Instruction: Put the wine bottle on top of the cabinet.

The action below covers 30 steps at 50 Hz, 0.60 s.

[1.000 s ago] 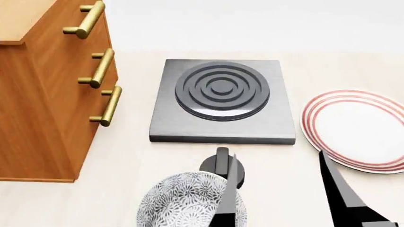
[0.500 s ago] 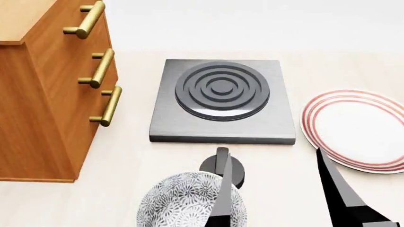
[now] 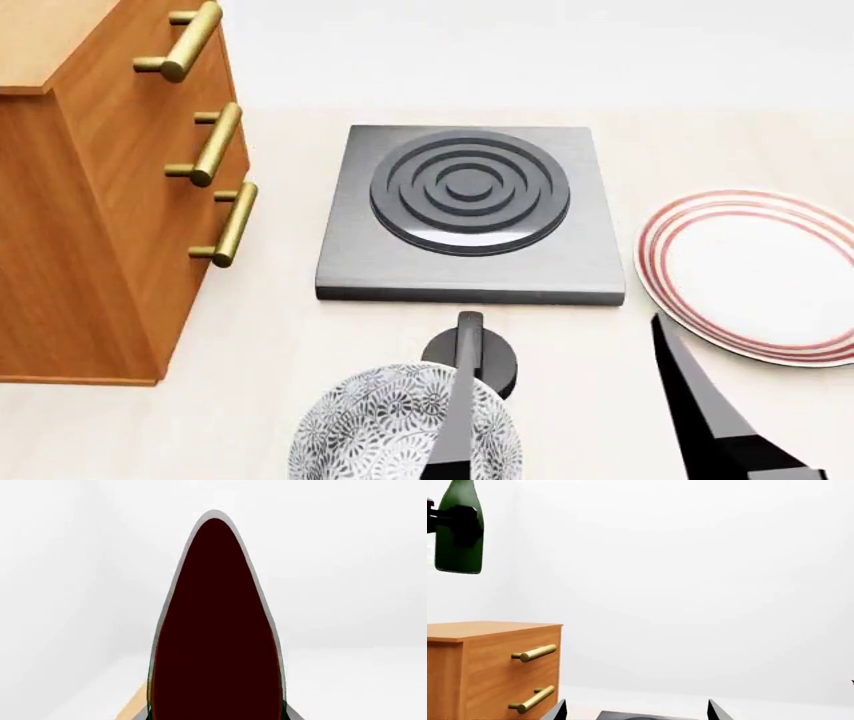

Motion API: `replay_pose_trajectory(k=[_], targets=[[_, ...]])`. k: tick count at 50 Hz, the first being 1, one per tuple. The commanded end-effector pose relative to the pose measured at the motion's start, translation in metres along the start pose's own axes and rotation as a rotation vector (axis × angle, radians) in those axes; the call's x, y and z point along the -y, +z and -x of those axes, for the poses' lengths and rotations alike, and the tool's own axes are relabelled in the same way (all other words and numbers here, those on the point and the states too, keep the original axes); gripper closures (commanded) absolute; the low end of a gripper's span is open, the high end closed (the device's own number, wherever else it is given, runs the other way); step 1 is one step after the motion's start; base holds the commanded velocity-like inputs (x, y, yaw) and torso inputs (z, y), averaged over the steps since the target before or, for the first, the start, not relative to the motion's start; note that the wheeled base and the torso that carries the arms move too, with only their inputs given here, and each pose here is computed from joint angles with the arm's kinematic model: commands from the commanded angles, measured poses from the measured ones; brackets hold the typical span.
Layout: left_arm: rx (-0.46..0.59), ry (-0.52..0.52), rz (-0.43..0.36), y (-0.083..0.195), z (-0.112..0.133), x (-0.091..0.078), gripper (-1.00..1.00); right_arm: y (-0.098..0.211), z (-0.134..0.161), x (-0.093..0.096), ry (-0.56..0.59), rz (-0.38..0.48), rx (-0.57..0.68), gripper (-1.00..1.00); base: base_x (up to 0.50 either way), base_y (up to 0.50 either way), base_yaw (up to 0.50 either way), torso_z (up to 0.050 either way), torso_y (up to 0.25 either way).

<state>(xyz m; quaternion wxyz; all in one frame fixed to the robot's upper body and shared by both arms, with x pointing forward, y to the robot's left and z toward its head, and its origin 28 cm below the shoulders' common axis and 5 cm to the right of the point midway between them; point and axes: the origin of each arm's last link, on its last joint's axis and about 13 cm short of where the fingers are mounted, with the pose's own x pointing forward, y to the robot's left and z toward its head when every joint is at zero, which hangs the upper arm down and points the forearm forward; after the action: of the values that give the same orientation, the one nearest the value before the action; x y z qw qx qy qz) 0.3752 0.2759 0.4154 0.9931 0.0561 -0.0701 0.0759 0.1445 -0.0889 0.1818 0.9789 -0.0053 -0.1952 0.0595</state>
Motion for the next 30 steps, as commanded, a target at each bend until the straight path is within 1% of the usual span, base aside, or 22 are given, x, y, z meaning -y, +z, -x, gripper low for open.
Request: replay_pose_trajectory(k=[1, 7, 9, 14, 15, 17, 22, 30], targets=[[-0.023, -0.019, 0.029, -0.007, 0.001, 0.0, 1.0, -0.001, 0.0, -0.002, 0.008, 0.0, -0.003, -1.0, 0.0, 0.0, 0.0, 0.0, 0.0], [-0.048, -0.009, 0.029, -0.017, 0.001, -0.002, 1.0, -0.001, 0.0, -0.002, 0.011, -0.001, -0.004, -1.0, 0.0, 0.0, 0.0, 0.0, 0.002], [-0.056, 0.002, 0.008, -0.02, 0.002, -0.004, 1.0, -0.002, 0.0, -0.002, 0.009, 0.001, -0.006, -1.0, 0.0, 0.0, 0.0, 0.0, 0.0], [-0.065, 0.013, 0.014, -0.025, 0.002, -0.007, 1.0, -0.001, 0.0, -0.002, 0.011, 0.002, -0.004, -1.0, 0.0, 0.0, 0.0, 0.002, 0.0], [-0.072, 0.02, -0.007, -0.028, 0.002, -0.007, 1.0, -0.002, 0.0, -0.002, 0.01, 0.001, -0.005, -1.0, 0.0, 0.0, 0.0, 0.0, 0.01], [-0.074, 0.019, 0.003, -0.029, 0.002, -0.007, 1.0, -0.002, 0.0, -0.002, 0.01, 0.002, -0.005, -1.0, 0.0, 0.0, 0.0, 0.0, 0.0], [-0.082, 0.013, 0.001, -0.034, 0.001, -0.006, 1.0, -0.001, 0.0, -0.002, 0.01, 0.001, -0.005, -1.0, 0.0, 0.0, 0.0, 0.0, 0.0], [-0.1, 0.017, 0.019, -0.049, 0.0, -0.004, 1.0, -0.002, 0.0, -0.003, 0.015, 0.002, -0.007, -1.0, 0.0, 0.0, 0.0, 0.0, 0.001]])
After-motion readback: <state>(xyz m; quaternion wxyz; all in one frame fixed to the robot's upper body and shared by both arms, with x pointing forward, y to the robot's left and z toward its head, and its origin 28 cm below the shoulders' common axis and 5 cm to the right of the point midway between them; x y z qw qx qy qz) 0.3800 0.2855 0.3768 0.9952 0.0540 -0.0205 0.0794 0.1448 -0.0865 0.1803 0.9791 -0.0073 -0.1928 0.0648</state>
